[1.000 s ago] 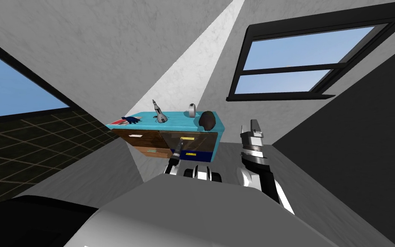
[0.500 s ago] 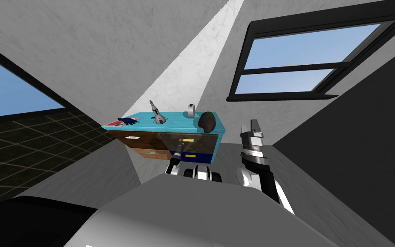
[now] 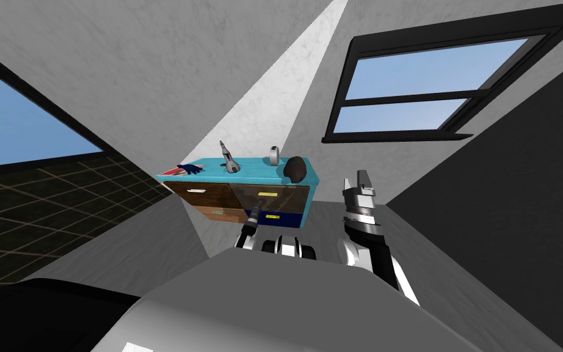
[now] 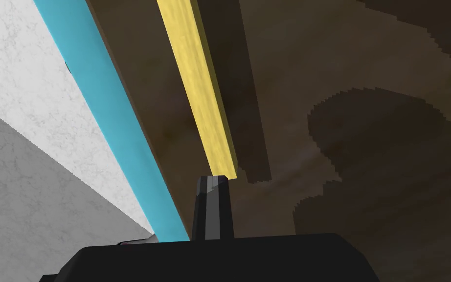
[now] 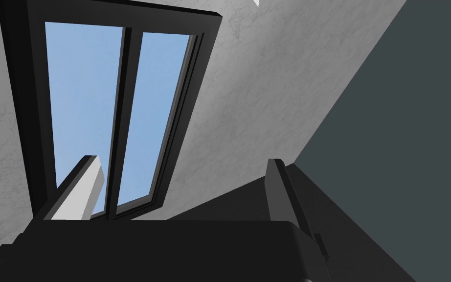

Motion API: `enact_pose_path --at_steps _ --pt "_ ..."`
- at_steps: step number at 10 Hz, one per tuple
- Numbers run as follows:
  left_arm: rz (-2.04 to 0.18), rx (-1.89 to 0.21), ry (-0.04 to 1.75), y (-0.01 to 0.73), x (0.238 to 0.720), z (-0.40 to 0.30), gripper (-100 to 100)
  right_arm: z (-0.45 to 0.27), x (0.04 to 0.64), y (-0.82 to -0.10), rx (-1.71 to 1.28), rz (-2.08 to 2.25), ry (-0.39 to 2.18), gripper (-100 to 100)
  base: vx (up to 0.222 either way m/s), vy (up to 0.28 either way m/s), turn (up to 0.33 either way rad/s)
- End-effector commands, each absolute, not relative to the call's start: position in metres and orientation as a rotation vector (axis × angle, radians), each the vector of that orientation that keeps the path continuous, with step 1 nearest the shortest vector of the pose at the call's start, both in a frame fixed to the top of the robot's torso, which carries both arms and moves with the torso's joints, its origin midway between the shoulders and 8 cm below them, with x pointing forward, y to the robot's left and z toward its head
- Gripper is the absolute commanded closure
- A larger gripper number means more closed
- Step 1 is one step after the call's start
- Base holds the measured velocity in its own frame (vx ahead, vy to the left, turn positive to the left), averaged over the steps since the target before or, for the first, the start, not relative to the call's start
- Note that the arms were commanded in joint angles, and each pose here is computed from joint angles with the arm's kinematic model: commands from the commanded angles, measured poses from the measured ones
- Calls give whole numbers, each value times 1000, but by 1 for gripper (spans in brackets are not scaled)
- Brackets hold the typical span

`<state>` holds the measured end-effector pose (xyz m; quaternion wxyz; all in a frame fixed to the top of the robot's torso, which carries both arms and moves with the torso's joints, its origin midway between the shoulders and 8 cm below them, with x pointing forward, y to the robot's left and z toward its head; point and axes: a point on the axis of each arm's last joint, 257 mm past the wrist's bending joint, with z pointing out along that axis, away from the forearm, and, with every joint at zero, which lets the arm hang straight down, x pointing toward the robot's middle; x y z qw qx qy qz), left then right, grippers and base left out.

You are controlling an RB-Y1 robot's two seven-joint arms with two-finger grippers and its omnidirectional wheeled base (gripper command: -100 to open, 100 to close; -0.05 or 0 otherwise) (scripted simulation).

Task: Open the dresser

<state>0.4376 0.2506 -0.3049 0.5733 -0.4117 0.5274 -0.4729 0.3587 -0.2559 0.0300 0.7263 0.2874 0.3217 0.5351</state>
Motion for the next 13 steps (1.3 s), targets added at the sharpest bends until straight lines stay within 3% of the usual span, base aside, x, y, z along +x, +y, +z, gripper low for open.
enact_pose_path --at_steps 1,2,6,12,13 --pt "-1110 -964 1237 250 437 -304 100 30 359 -256 634 1180 709 0 -91 -7 2" --pt "-1096 -957 1252 257 442 -303 -100 30 359 -256 634 1180 710 0 71 29 -26" --pt "-1092 -974 1256 258 449 -305 -100 30 359 -256 634 1179 710 0 156 69 -18" --pt "-1078 -988 1245 275 482 -302 -100 30 359 -256 634 1180 710 0 -24 -13 -37" --pt "-1082 -985 1248 271 473 -302 100 30 359 -256 634 1180 710 0 14 7 49"
